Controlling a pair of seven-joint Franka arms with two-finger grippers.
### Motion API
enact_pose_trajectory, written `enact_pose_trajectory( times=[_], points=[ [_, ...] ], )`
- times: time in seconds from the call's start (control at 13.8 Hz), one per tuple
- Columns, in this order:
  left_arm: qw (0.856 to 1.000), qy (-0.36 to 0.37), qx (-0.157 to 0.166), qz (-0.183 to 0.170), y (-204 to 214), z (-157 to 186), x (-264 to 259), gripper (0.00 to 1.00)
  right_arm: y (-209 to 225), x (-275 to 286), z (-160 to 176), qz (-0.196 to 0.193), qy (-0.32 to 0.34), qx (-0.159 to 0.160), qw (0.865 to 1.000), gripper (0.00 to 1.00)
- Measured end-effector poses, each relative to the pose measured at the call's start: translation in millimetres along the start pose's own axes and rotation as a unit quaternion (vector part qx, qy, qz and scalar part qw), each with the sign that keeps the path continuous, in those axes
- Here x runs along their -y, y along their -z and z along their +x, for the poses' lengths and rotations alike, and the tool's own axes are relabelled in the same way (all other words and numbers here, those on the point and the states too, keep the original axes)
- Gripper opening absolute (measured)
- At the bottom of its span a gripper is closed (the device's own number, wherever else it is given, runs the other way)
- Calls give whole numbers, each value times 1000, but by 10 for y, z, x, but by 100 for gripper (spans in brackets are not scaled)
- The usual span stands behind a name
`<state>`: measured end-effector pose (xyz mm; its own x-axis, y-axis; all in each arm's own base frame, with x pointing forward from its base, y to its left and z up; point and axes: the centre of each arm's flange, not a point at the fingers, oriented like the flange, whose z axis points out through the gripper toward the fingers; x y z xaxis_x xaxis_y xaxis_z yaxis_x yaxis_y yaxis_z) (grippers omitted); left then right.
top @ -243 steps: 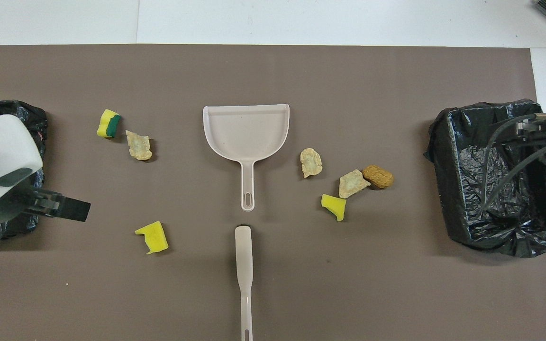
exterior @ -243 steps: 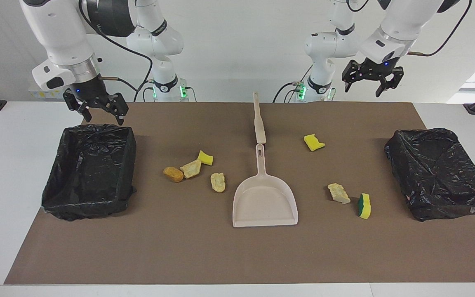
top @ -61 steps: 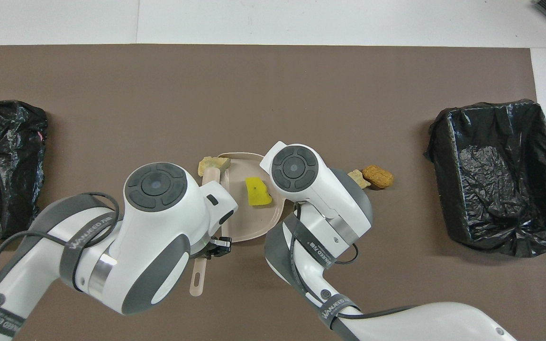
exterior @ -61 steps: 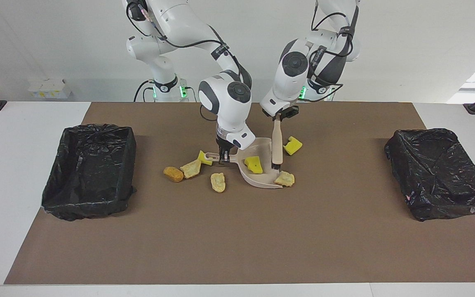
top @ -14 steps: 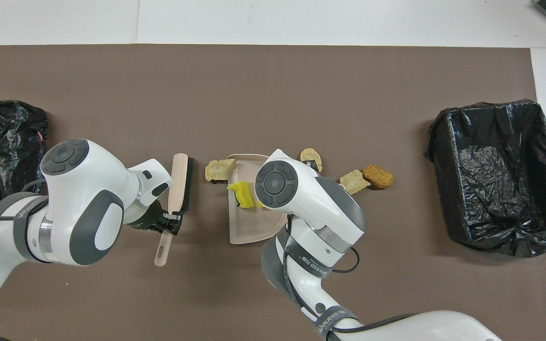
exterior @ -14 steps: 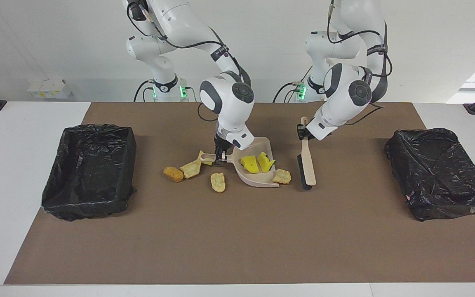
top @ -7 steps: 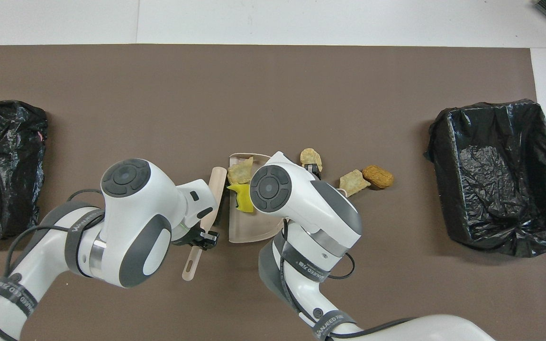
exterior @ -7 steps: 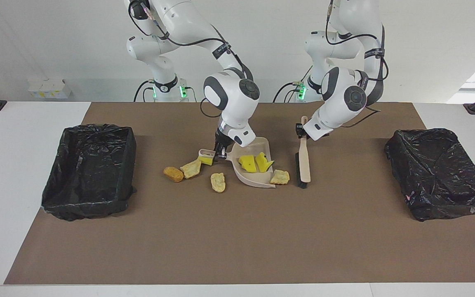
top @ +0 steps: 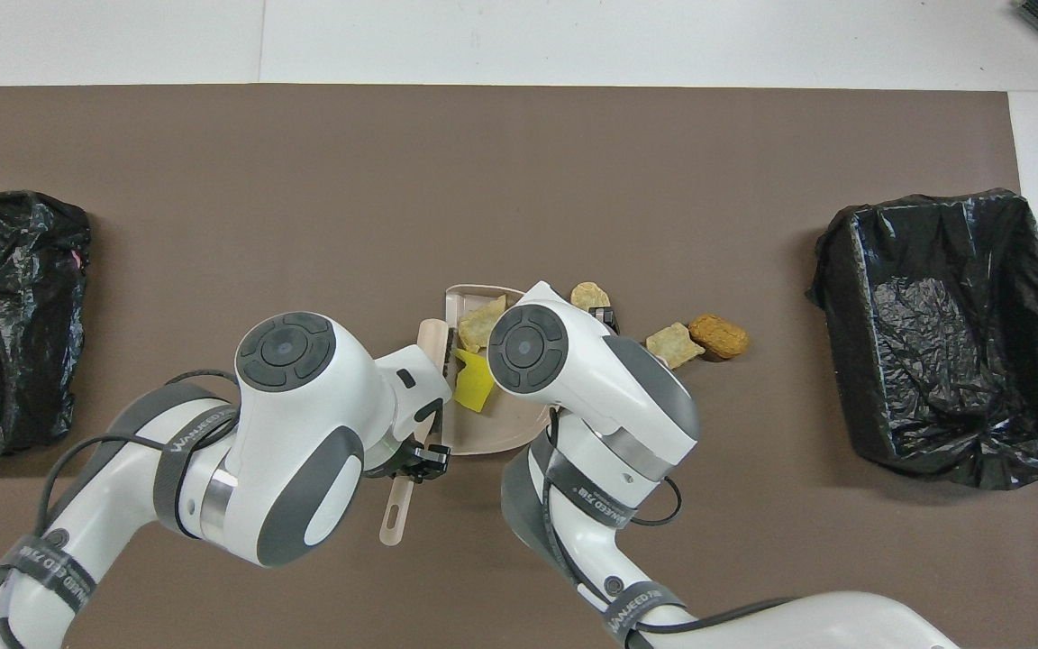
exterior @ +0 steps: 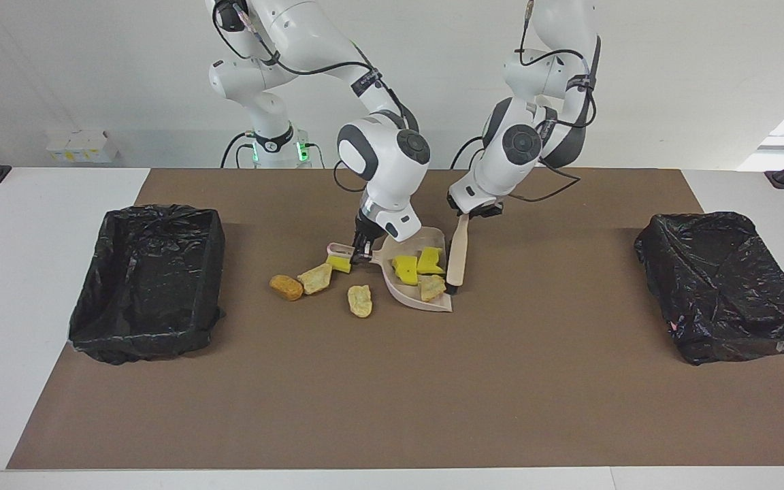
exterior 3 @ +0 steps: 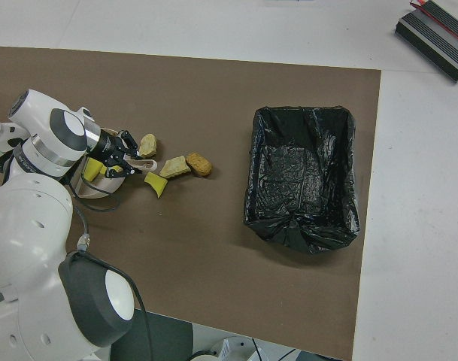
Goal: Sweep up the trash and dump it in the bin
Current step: 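Brush the crumbs into the dustpan held by the right gripper, then carry the loaded dustpan with the right gripper toward the bin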
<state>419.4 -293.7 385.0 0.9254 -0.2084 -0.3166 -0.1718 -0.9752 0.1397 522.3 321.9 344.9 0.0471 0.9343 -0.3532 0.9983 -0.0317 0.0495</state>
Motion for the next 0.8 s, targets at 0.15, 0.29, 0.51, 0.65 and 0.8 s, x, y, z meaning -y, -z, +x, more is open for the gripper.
enact_pose_trajectory(
  times=[0.15,0.29,0.51,0.65,0.8],
  points=[
    [998,51,21,7,70,-131,-12,26,0,-32,-35,0,6,-1,1000,32],
    [994,102,24,15,109,-245,-111,26,11,-134,-157,-1,4,-4,1000,32],
    [991,125,29,40,93,-373,-199,26,131,-310,-374,-11,17,-13,1000,32],
    [991,128,22,42,168,-447,-177,26,227,-493,-666,-13,22,-28,999,32],
    [991,127,4,34,347,-598,-142,26,318,-687,-1047,-16,24,-45,999,32]
  ],
)
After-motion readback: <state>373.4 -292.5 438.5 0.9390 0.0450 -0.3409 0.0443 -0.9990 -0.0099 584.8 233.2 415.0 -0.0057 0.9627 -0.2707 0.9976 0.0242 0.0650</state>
